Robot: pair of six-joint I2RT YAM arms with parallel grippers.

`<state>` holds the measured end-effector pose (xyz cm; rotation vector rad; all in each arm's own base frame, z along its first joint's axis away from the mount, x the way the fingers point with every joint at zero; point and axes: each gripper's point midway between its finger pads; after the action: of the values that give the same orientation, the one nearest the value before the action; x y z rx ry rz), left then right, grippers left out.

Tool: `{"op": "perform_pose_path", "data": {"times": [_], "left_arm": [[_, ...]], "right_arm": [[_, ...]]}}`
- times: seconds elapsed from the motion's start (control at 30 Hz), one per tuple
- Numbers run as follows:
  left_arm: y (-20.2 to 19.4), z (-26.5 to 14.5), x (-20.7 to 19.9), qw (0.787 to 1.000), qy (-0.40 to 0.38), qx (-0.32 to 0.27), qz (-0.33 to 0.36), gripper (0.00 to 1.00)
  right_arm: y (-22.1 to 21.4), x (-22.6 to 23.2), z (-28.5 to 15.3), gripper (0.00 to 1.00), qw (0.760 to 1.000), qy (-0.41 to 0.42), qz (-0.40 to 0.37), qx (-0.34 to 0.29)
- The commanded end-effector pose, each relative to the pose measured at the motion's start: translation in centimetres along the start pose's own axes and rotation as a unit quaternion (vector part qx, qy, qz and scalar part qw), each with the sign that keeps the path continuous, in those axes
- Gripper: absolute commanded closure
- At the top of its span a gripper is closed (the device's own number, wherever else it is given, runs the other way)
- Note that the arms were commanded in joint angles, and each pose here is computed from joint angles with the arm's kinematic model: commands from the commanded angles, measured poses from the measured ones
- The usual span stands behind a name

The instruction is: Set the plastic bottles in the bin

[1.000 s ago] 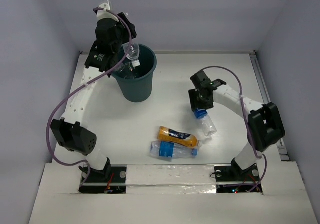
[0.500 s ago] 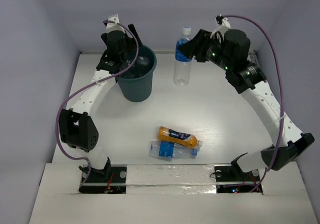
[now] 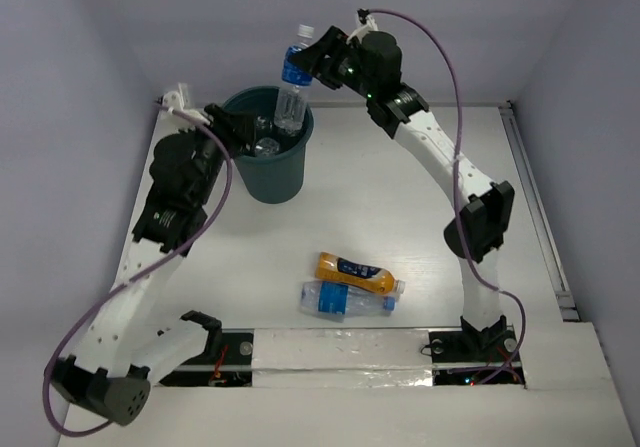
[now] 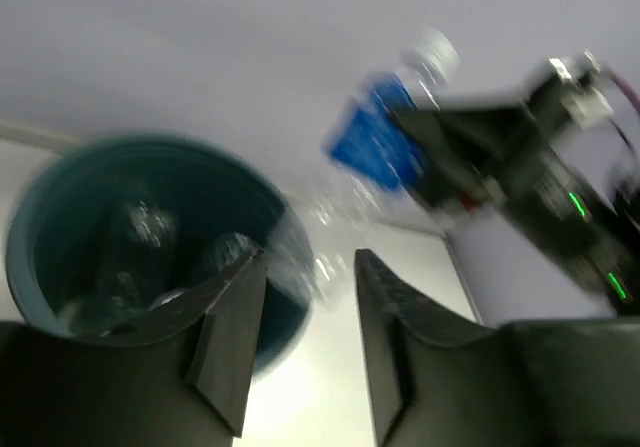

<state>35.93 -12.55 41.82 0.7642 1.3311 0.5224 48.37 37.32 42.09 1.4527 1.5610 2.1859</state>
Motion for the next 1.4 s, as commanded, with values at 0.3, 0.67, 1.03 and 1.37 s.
{"op": "perform_pose_path", "data": {"times": [0.3, 0.67, 1.03, 1.37], "left_arm": [[-17.8, -13.0, 8.2, 0.954, 0.090, 0.270, -0.095, 0.73], [-22.3, -17.7, 10.0, 0.920, 0.130, 0.338, -0.147, 0.31], [-28.0, -20.8, 10.0, 0.875, 0.145, 0.445, -0.127, 0.09], [-30.9, -24.0, 7.1, 0.842, 0.135, 0.507, -0.124, 0.06]], "right_arm": [[-4.6, 5.4, 3.2, 0.33, 0.998, 0.040, -0.042, 0.017], [-7.9, 4.1, 4.9, 0.30, 0.999, -0.038, -0.027, 0.003], [-8.3, 2.9, 4.1, 0.05, 0.995, -0.064, -0.073, 0.026], [-3.8, 5.4, -4.5, 0.08, 0.981, -0.070, -0.178, 0.033]]}}
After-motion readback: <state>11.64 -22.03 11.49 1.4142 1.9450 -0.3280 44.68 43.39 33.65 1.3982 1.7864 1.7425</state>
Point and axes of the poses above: each gripper's point midway between its finger pads, its own z axis out along the fingers, its own x axis along the line the jaws close on, y = z × x, and after that the axes turned 9 degrees about -z, right-handed
